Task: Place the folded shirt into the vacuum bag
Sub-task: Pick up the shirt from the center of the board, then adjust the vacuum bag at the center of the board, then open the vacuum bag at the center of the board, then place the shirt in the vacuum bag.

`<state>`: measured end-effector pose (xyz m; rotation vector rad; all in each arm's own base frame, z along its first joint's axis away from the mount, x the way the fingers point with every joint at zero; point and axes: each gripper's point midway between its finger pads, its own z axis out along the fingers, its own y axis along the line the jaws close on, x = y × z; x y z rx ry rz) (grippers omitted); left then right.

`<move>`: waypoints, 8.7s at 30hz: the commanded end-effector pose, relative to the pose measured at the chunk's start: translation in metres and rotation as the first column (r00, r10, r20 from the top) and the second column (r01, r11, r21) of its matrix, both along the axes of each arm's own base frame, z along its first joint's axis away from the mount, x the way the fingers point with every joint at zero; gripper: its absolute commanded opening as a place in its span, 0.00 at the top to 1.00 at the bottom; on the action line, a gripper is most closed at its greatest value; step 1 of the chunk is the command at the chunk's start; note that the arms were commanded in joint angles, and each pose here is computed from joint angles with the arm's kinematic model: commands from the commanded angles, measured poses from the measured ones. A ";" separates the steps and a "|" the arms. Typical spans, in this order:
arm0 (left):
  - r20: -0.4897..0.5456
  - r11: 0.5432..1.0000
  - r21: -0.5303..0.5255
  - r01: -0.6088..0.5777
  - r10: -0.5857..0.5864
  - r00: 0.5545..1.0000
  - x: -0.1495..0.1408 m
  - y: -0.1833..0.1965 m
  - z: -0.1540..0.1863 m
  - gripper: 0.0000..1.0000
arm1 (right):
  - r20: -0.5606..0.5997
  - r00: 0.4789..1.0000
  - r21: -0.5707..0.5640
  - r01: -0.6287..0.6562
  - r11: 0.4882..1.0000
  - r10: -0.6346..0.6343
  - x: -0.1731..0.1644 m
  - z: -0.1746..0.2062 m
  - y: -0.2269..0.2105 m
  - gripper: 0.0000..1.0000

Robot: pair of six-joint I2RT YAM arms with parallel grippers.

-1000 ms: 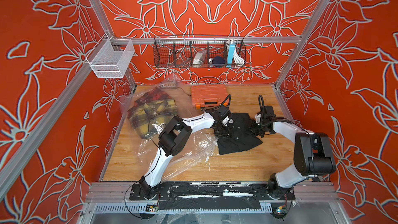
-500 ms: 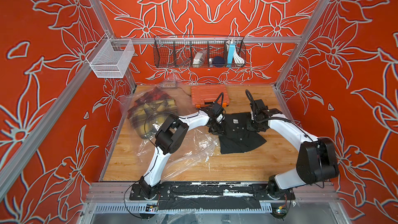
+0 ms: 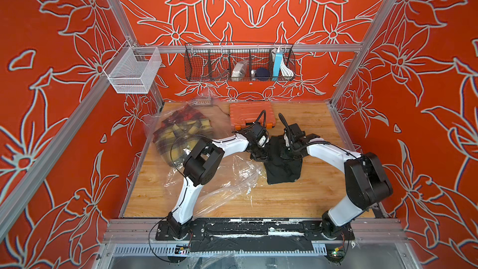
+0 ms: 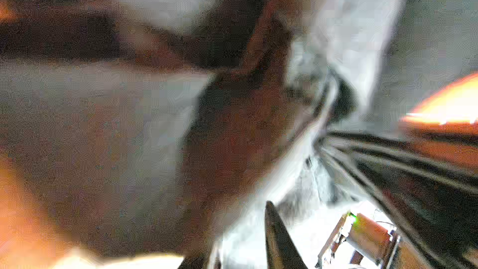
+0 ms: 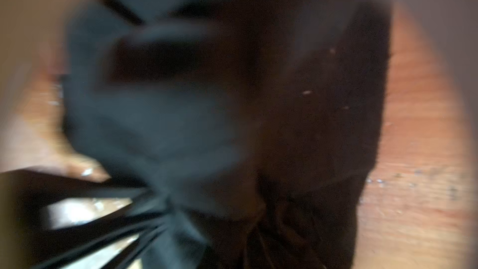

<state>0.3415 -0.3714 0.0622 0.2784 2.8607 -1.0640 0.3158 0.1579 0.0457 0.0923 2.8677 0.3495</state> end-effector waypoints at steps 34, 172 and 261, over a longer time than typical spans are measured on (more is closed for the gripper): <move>0.284 0.851 0.437 -0.292 0.178 0.942 -0.096 0.232 0.106 0.39 | -0.106 0.972 -0.297 -0.234 0.926 0.211 -0.001 0.031 -0.017 1.00; 0.518 0.879 0.437 -0.193 -0.071 0.852 -0.075 0.192 0.190 1.00 | 0.318 0.687 0.183 -0.720 0.669 0.653 -0.155 0.102 0.215 1.00; 0.448 0.978 0.188 -0.095 0.001 0.894 -0.110 0.154 0.182 1.00 | 0.198 0.791 0.366 -0.607 0.705 0.578 -0.113 0.106 0.217 0.19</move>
